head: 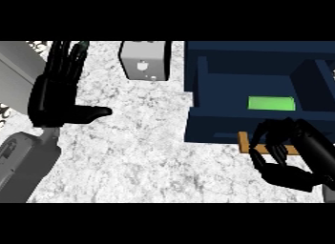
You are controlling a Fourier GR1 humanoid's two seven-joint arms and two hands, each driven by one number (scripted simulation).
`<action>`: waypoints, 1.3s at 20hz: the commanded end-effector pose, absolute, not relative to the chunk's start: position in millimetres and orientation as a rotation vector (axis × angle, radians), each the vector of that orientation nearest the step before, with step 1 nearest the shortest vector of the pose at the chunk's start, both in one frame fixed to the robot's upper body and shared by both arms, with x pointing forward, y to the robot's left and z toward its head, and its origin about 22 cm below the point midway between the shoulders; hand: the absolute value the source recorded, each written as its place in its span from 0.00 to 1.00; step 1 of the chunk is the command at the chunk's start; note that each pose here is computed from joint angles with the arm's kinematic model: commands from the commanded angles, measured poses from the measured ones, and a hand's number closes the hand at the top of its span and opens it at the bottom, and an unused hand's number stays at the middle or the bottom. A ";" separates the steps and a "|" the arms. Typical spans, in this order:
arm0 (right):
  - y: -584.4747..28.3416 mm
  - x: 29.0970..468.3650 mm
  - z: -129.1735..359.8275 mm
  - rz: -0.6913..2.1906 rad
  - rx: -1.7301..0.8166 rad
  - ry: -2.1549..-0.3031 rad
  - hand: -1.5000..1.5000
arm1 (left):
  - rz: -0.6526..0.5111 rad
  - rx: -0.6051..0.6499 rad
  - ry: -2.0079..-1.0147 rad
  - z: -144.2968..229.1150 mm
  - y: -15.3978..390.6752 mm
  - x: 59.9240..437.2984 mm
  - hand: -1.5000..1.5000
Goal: Pick up the cup, place it into the drawer and close the drawer
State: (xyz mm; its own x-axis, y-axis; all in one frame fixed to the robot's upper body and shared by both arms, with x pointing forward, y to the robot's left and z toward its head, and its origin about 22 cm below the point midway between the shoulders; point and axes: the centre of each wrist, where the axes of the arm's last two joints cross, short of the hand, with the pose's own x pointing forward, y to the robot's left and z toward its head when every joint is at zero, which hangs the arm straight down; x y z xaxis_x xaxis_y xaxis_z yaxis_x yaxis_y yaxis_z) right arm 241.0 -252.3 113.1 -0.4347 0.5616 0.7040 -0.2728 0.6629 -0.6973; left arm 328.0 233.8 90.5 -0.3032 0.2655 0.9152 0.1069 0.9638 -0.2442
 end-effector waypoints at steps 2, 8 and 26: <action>-229.2 255.6 81.3 1.136 -0.349 -1.753 1.00 | 0.165 -0.248 -1.884 70.5 279.1 300.3 0.00; -222.7 284.3 30.9 1.194 -0.408 -1.681 0.00 | 0.189 -0.231 -1.884 71.5 298.8 281.0 0.00; -227.6 382.0 -15.7 1.234 -0.383 -1.537 0.00 | 0.204 -0.261 -1.877 47.4 336.5 260.6 0.00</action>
